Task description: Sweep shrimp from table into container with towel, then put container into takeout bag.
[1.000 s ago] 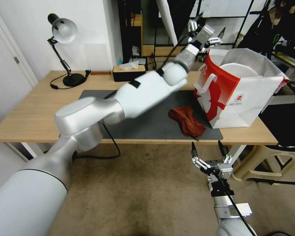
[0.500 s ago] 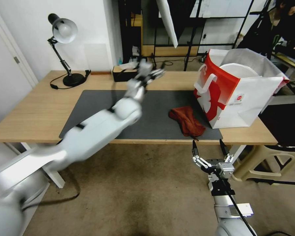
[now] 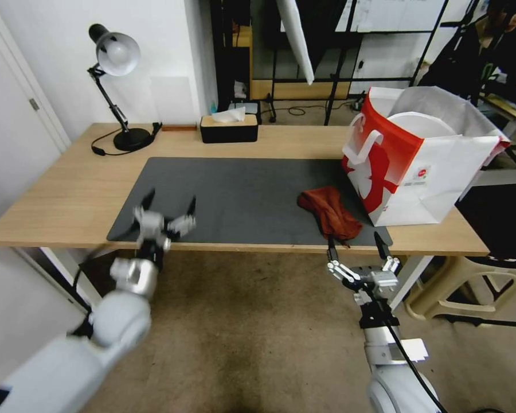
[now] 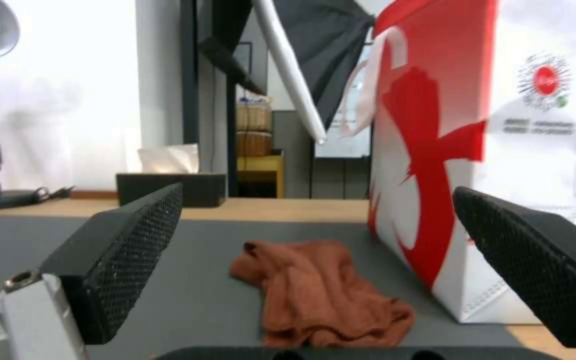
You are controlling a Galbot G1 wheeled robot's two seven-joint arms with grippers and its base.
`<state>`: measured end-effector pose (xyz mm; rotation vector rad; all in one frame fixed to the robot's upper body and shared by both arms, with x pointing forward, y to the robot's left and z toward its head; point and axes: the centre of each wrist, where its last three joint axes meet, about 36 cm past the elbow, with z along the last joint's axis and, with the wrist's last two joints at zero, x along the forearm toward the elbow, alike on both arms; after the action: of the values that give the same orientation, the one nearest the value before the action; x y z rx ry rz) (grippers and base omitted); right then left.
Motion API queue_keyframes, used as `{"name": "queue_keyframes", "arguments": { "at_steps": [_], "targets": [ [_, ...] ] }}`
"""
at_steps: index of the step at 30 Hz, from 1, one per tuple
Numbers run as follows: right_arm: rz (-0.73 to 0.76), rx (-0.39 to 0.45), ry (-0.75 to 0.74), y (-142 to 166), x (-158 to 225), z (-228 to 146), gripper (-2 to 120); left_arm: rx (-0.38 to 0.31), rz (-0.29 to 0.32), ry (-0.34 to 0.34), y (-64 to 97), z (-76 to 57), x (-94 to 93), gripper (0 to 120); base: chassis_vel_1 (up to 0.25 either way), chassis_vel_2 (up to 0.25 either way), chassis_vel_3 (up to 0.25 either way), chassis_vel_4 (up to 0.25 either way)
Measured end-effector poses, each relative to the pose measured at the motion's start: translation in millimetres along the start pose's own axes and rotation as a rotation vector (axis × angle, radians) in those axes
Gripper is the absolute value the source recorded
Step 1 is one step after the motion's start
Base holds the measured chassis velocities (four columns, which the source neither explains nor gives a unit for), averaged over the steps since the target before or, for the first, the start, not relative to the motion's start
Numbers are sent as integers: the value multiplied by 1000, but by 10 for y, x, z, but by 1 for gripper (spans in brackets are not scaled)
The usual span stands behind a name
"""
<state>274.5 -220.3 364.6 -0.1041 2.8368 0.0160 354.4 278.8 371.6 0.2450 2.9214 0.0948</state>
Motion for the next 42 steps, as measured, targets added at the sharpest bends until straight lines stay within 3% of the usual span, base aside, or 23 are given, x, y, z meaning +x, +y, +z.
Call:
{"name": "queue_keyframes", "arguments": {
  "at_steps": [7, 12, 23, 42],
  "targets": [
    [19, 9, 3, 44, 82, -1, 100, -2, -7, -23, -123, 63, 162, 100, 0, 0, 0, 0],
    [32, 18, -1, 46, 107, 2, 100, -35, -22, -59, -51, 109, 205, 100, 0, 0, 0, 0],
    [43, 29, 4, 89, 125, 68, 100, -58, -47, -72, 3, 269, 341, 100, 0, 0, 0, 0],
    [50, 39, 8, 104, 121, 73, 100, -54, -53, -72, -11, 266, 344, 100, 0, 0, 0, 0]
  ]
}}
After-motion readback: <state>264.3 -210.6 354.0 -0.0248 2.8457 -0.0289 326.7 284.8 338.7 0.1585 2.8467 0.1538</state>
